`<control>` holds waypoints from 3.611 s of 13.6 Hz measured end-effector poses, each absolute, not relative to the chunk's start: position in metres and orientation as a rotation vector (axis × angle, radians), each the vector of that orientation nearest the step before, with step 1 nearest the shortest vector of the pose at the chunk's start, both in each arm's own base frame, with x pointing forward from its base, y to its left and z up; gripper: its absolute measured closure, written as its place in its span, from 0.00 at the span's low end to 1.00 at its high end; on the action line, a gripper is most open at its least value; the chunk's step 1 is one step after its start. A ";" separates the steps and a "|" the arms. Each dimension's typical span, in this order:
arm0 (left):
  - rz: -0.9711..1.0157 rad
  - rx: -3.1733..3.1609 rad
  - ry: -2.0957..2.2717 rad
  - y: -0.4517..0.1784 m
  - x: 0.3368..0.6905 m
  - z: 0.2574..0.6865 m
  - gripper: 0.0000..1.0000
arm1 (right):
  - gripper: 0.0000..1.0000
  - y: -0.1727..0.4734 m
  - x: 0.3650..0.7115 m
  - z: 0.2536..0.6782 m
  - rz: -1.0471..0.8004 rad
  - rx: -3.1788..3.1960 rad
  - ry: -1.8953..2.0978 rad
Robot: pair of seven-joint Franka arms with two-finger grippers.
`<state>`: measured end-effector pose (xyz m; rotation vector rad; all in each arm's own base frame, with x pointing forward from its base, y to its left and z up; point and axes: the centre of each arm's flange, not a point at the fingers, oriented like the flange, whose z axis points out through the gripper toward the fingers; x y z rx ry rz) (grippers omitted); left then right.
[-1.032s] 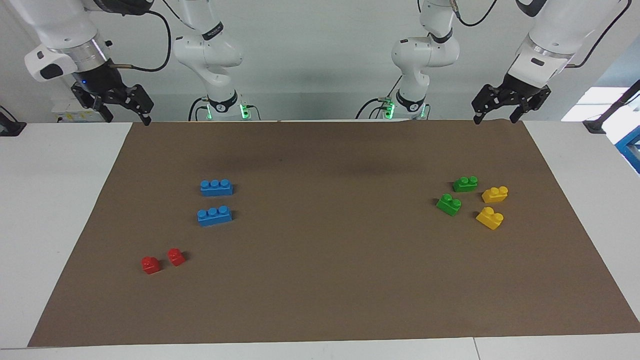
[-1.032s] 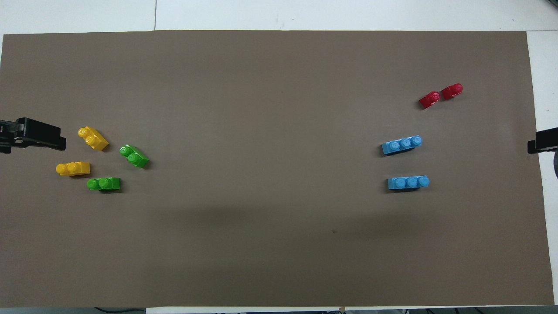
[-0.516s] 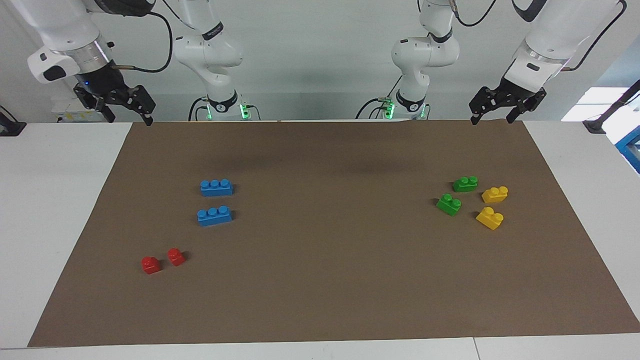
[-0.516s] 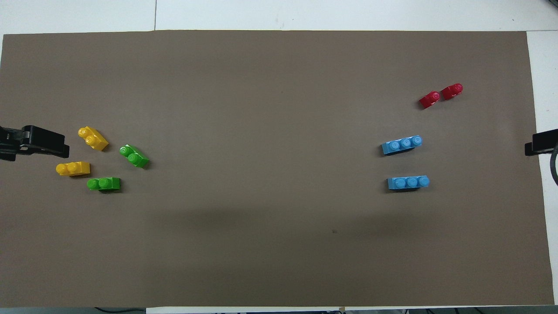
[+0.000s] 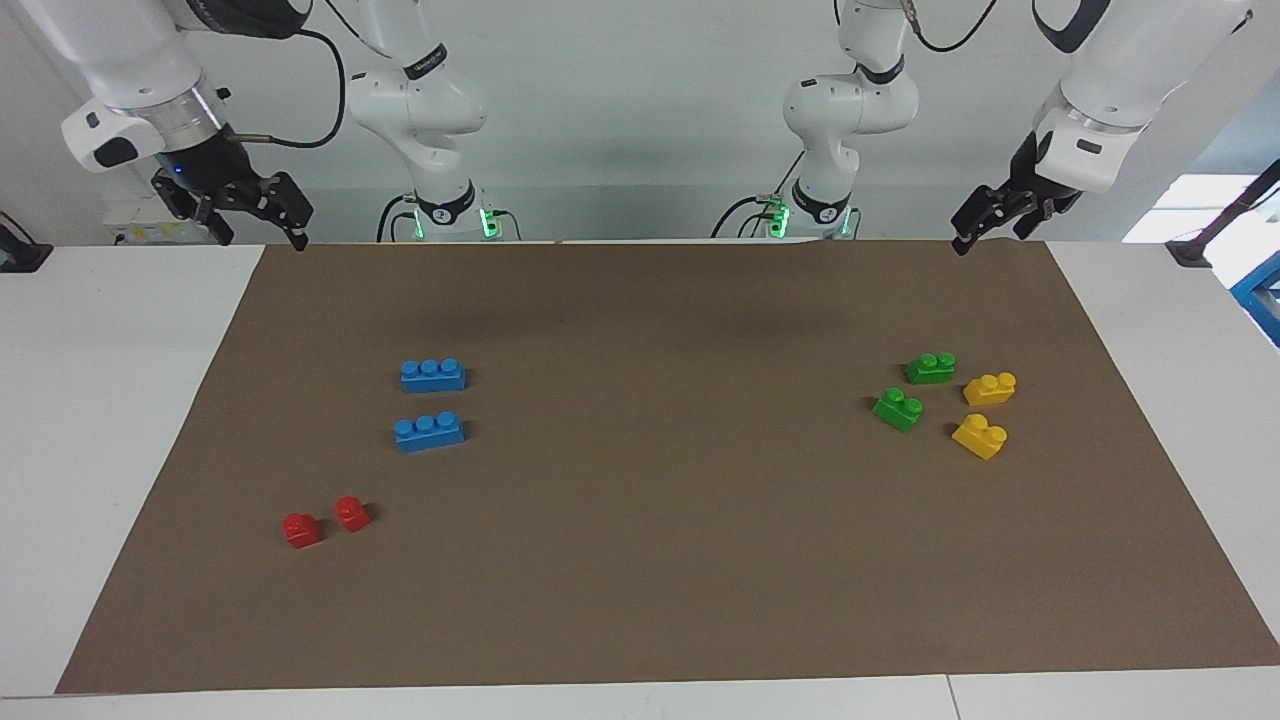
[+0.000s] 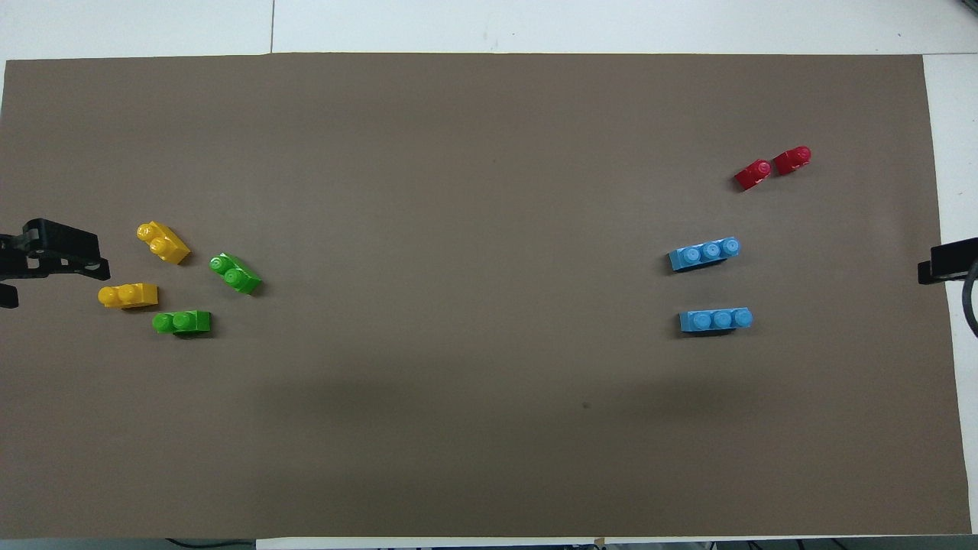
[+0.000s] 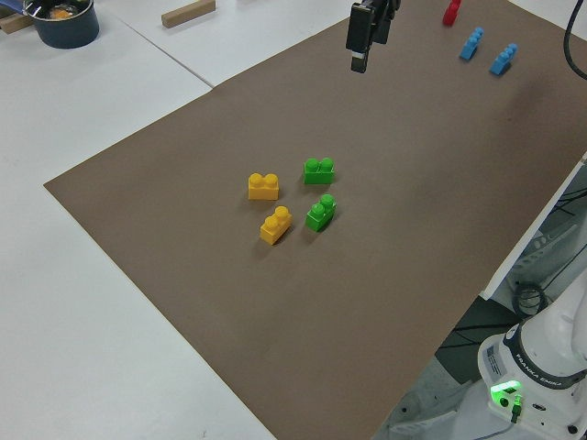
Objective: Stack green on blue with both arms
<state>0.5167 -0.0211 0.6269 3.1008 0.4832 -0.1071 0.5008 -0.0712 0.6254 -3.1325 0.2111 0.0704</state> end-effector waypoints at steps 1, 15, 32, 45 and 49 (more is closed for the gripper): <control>-0.068 3.077 0.609 -0.022 0.518 0.621 0.00 | 0.08 -0.073 0.501 0.622 0.058 -3.128 0.271; -0.013 2.858 1.273 -0.002 0.548 0.451 0.00 | 0.11 -0.058 0.582 0.414 0.546 -2.252 1.330; 0.041 2.772 1.395 -0.015 0.577 0.327 0.00 | 0.10 -0.080 0.599 0.294 0.660 -2.059 1.536; 0.012 2.786 1.386 -0.023 0.571 0.302 0.43 | 0.10 -0.076 0.607 0.273 0.597 -2.072 1.566; 0.018 2.784 1.387 -0.022 0.571 0.302 0.66 | 0.10 -0.065 0.609 0.271 0.594 -2.088 1.551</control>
